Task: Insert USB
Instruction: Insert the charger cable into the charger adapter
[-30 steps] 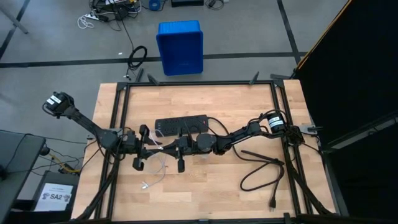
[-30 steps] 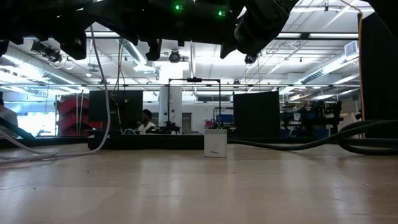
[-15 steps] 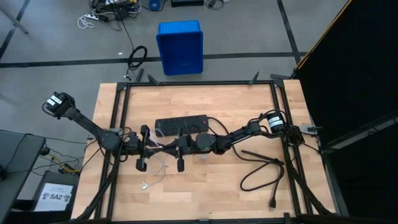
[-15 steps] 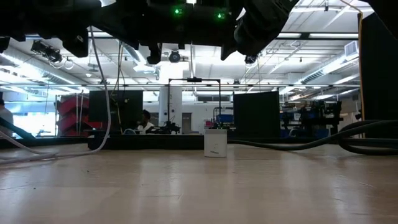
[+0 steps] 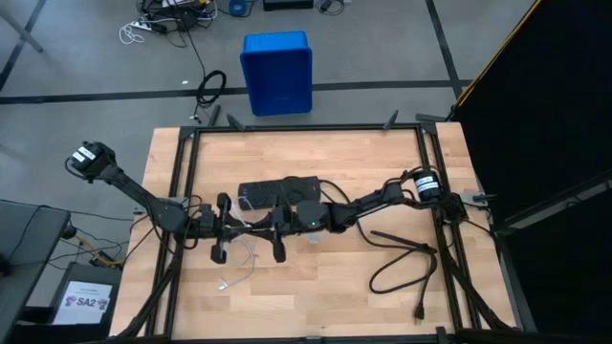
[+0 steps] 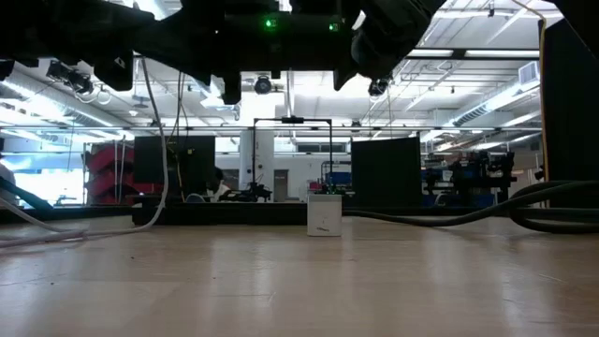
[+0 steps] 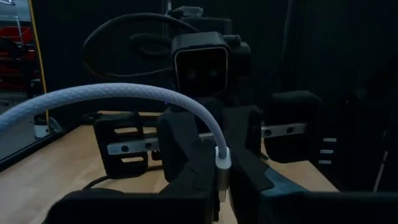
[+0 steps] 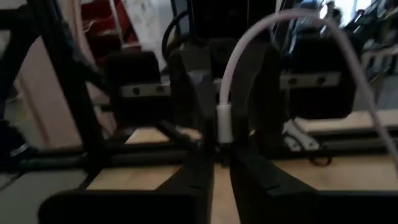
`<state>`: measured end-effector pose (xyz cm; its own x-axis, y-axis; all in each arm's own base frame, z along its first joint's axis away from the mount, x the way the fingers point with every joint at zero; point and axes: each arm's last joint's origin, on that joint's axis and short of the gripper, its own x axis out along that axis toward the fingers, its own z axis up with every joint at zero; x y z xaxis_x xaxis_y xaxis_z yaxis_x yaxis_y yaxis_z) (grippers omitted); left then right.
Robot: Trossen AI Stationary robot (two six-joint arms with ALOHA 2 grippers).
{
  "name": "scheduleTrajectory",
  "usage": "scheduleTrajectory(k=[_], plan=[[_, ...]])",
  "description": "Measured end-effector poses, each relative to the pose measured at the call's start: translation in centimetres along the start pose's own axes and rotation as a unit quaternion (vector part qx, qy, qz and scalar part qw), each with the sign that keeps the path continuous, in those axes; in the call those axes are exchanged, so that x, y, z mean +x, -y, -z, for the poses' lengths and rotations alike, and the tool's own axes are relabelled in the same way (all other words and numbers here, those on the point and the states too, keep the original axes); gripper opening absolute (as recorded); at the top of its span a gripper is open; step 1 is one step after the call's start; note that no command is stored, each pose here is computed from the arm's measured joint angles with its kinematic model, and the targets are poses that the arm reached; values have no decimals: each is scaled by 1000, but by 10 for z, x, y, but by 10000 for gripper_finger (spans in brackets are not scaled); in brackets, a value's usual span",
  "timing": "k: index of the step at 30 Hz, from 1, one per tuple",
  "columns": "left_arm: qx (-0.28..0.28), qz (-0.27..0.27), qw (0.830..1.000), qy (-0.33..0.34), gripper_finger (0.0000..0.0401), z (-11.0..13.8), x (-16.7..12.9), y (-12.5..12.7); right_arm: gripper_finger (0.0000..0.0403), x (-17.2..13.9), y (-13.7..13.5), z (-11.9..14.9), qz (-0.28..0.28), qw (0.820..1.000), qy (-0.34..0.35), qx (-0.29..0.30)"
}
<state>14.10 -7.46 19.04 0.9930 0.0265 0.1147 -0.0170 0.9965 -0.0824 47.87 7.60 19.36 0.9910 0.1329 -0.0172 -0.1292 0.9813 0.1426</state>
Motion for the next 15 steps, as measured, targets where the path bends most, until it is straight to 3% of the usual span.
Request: scheduleTrajectory(k=[9, 15], plan=[[3, -5, 1000, -6, 6, 1, 0, 0, 148, -22, -8, -23, 23, 989, -145, -26], [-2, -11, 999, -38, 6, 8, 0, -1, 168, -44, -16, -22, 67, 962, -265, 1]])
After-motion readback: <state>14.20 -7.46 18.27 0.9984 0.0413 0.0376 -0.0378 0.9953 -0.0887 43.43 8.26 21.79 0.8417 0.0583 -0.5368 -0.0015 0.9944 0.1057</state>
